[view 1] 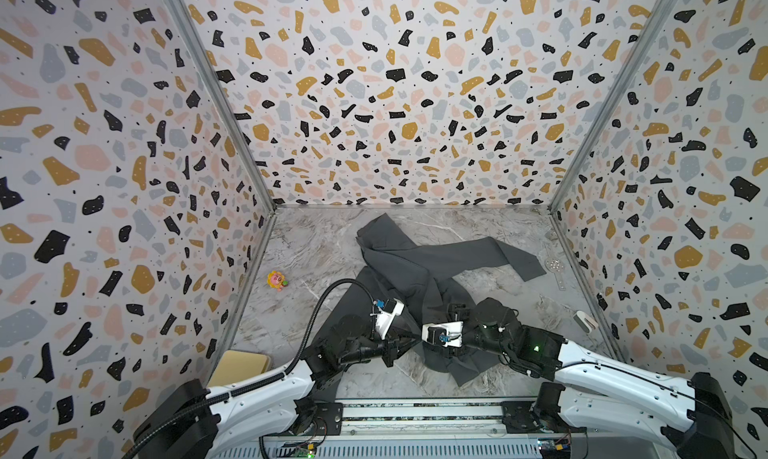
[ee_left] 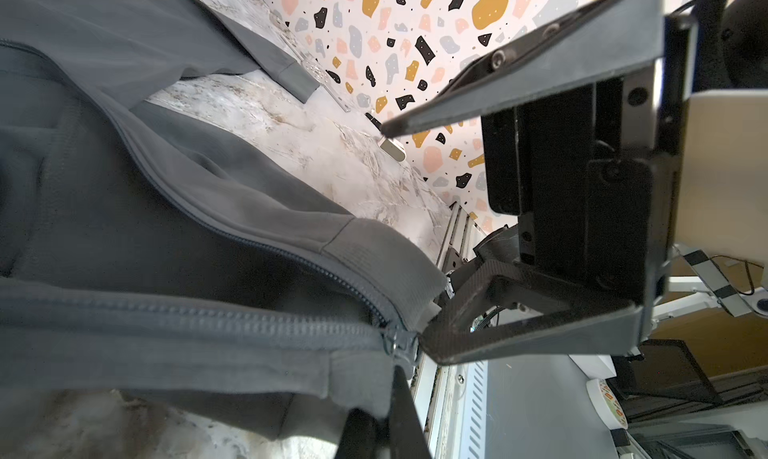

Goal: Zip up the jacket

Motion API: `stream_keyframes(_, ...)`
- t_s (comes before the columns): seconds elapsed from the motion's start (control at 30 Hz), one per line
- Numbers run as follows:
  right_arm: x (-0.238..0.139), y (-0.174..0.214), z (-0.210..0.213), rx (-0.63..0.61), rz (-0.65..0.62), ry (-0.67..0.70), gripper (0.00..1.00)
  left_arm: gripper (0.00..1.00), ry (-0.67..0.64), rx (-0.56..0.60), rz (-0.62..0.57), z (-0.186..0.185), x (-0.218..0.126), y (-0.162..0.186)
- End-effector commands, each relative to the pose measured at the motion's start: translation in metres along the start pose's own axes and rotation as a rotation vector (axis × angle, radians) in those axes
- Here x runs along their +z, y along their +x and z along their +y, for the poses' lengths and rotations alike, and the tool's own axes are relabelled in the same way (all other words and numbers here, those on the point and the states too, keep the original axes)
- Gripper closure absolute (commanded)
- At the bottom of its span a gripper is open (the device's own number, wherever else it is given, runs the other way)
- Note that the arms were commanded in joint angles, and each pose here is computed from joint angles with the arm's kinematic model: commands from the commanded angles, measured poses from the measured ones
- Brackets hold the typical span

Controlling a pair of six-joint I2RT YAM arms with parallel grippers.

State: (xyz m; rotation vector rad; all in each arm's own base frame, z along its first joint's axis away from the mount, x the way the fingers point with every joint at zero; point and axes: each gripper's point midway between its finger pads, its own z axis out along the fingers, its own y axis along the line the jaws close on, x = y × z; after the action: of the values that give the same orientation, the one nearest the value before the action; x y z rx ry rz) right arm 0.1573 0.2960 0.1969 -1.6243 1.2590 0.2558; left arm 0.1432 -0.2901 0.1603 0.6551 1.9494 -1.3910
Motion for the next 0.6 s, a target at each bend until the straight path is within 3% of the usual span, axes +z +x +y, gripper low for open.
stream_keyframes(0.0, -0.008, -0.013, -0.014, -0.079, 0.01, 0.047, 0.24, 1.0, 0.071, 0.036, -0.028, -0.022, 0.001, -0.016)
stream_keyframes(0.57, -0.003, -0.012, 0.004, -0.21, 0.06, 0.008, 0.23, 1.0, 0.093, 0.04, -0.033, -0.026, 0.0, -0.018)
